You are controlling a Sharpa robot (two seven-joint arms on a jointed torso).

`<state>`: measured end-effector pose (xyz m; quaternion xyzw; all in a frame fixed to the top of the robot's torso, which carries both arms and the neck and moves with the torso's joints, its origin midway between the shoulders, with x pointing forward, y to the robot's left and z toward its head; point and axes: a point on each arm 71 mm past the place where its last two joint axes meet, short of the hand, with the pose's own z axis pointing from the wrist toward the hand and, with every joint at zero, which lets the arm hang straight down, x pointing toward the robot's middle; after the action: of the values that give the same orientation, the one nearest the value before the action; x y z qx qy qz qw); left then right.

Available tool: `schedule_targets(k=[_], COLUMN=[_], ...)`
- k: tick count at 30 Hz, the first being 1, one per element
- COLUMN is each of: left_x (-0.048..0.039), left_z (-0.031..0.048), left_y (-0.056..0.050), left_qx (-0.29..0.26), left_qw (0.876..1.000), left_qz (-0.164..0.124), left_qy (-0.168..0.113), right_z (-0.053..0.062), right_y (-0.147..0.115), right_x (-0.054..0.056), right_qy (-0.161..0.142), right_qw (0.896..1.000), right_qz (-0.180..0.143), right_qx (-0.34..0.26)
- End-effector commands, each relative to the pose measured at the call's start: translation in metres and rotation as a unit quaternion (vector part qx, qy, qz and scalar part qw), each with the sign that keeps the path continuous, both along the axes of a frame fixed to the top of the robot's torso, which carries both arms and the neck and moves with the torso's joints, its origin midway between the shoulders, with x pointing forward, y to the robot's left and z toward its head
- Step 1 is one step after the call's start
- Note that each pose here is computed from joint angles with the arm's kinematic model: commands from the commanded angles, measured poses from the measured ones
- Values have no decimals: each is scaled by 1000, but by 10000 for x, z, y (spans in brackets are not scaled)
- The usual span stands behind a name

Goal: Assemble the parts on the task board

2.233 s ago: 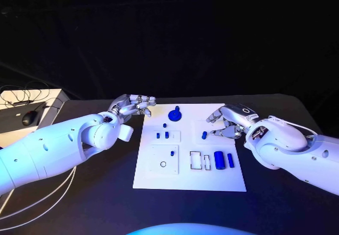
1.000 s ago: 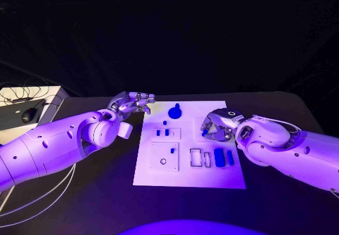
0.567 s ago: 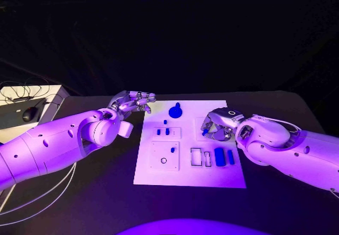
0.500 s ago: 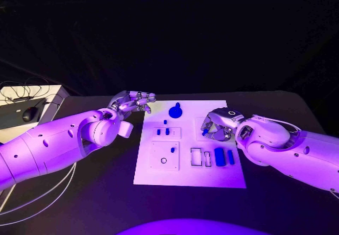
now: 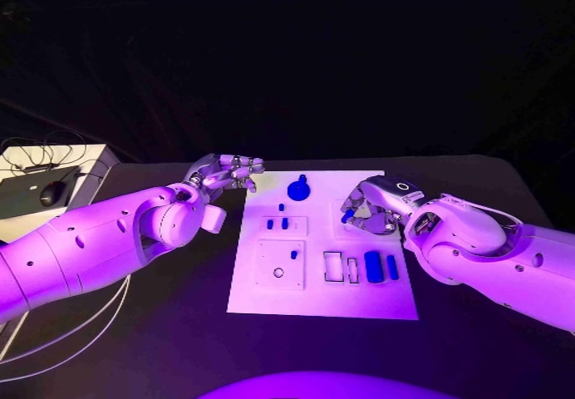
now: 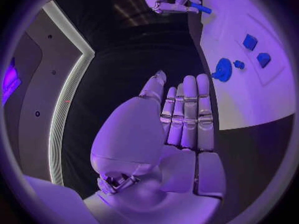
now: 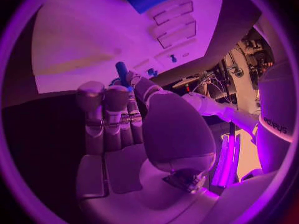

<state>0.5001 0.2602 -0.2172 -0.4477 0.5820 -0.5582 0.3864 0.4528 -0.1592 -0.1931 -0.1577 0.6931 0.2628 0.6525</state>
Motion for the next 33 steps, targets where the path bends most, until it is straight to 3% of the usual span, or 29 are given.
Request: schedule_targets(k=[1, 7, 12, 22, 33], left_x=[11, 24, 32, 40, 38], left_z=[-3, -14, -19, -24, -24], left_y=[-7, 15, 13, -25, -26], left_qx=[-3, -2, -2, -5, -5], left_qw=[1000, 1000, 1000, 1000, 1000], left_qz=[-2, 1, 2, -2, -1], left_qy=[0, 0, 1, 0, 2], right_z=[123, 219, 220, -48, -261], right_y=[19, 108, 297, 858, 1107], right_x=[-54, -157, -244, -529, -616], right_qy=[-9, 5, 21, 39, 38], right_qw=[999, 997, 995, 988, 986], right_qz=[-2, 13, 38, 114, 141], right_qx=[49, 77, 91, 96, 81])
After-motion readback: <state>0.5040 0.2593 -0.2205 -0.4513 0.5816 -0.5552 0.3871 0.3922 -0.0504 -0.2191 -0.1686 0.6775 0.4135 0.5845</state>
